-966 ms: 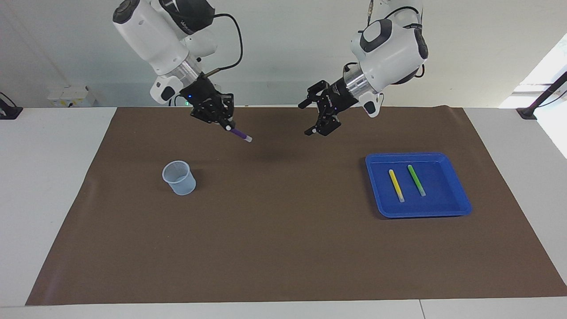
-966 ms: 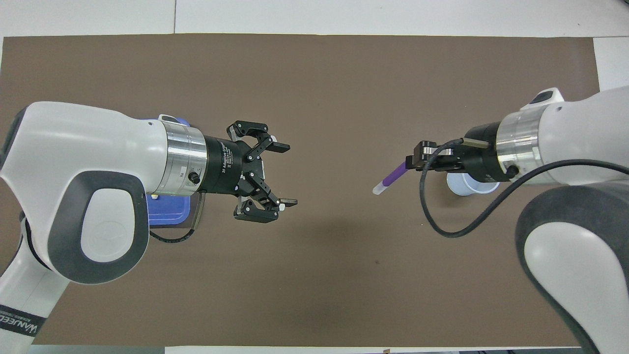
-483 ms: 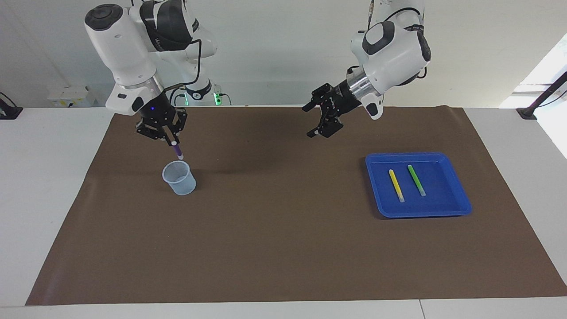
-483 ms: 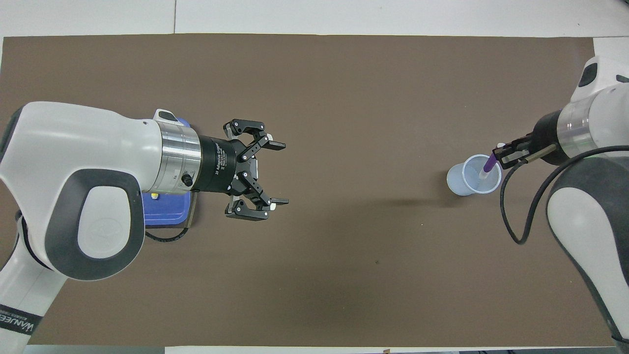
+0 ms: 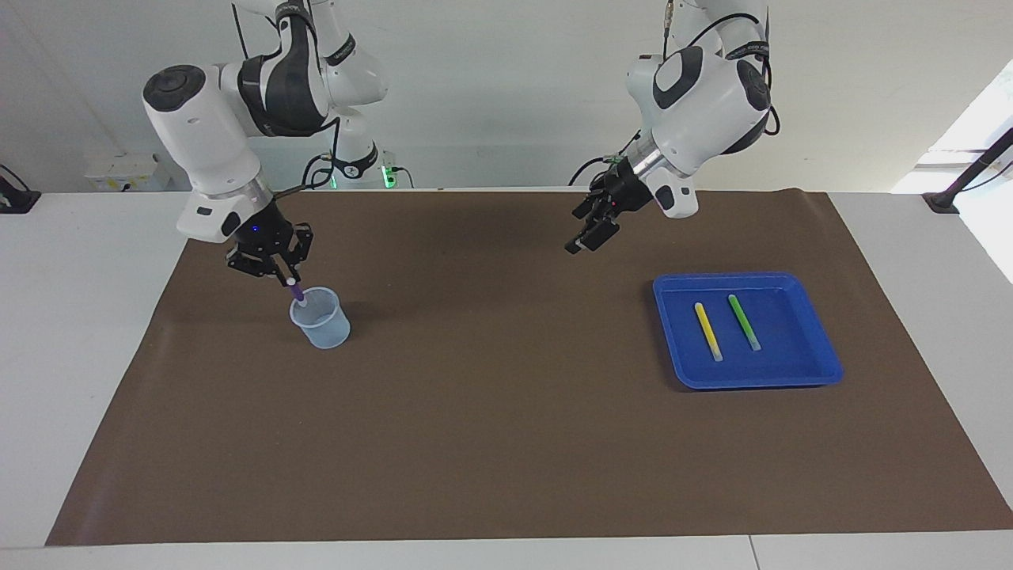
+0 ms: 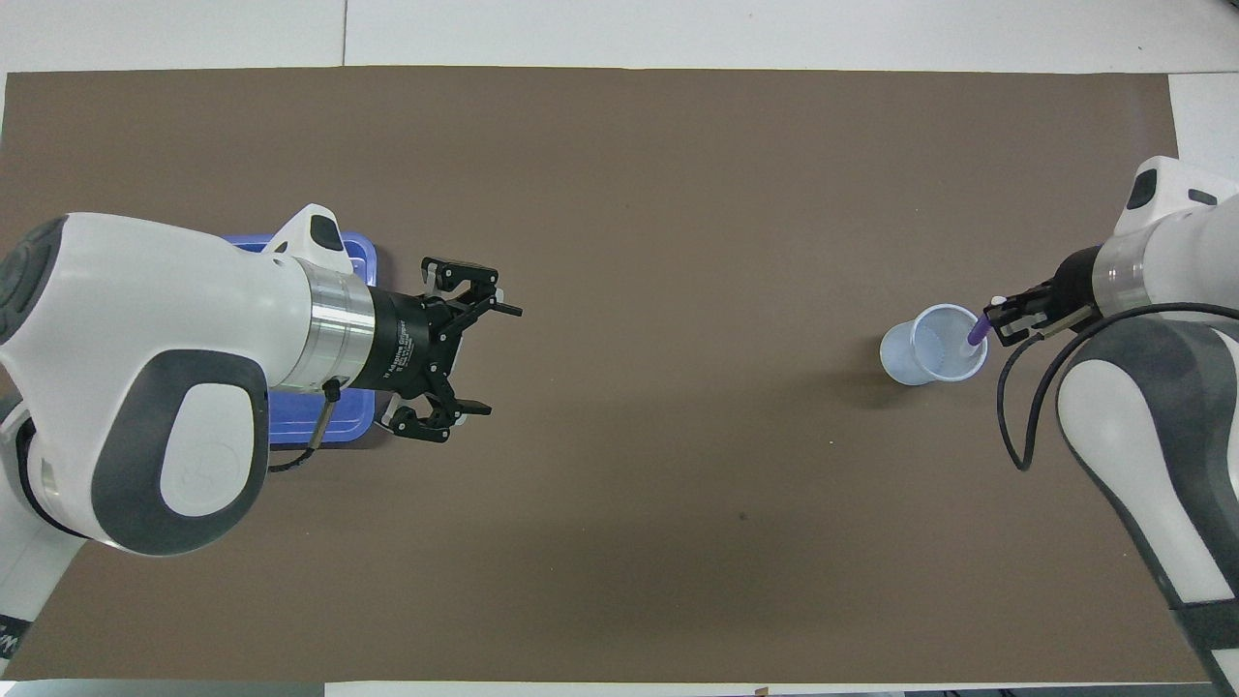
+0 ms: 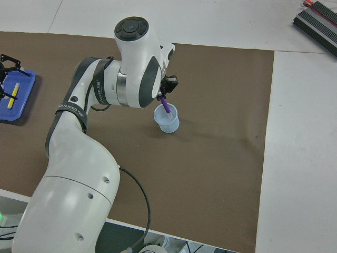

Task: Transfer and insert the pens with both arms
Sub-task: 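Carry the purple pen with the right gripper into the clear cup, then release the pen in the cup while the left gripper grasps the green pen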

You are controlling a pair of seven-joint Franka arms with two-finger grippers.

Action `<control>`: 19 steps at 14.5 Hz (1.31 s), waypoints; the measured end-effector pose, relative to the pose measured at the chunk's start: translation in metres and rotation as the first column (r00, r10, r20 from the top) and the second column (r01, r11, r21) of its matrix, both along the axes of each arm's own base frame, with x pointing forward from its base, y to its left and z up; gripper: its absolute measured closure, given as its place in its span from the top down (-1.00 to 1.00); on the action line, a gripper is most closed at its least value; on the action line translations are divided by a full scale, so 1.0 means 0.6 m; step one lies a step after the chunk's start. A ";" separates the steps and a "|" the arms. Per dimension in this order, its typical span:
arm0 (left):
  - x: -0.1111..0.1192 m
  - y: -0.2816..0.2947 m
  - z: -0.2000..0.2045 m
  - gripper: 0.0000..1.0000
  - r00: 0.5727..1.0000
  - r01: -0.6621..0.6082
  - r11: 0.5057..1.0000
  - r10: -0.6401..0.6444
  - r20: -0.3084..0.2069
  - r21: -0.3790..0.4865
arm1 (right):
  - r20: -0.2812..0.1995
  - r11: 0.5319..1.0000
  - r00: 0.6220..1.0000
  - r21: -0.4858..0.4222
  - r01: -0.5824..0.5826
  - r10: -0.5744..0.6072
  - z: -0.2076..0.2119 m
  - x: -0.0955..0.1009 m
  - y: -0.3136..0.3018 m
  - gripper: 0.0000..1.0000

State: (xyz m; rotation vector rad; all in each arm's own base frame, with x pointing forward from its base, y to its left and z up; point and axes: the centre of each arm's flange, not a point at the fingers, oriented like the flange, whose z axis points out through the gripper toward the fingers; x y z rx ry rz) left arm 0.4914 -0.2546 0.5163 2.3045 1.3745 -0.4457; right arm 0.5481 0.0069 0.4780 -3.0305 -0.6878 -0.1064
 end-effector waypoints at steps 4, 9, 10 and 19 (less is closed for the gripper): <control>0.037 0.138 -0.048 1.00 0.961 0.237 0.965 -0.249 0.123 0.109 | 0.018 1.000 1.000 -0.002 -0.011 0.011 -0.030 0.003 0.013 -0.65; 0.057 0.288 -0.116 1.00 0.811 0.513 0.824 -0.557 0.179 0.240 | 0.035 1.000 0.999 -0.005 -0.007 0.007 -0.094 -0.009 0.012 -0.65; 0.061 0.309 -0.133 1.00 0.770 0.567 0.780 -0.616 0.168 0.265 | 0.027 1.000 1.000 -0.006 -0.007 0.007 -0.102 -0.012 0.012 -0.65; 0.107 0.430 -0.288 1.00 0.338 0.811 0.369 -0.929 0.151 0.454 | -0.004 1.000 1.000 -0.006 -0.007 0.007 -0.126 -0.024 0.012 -0.44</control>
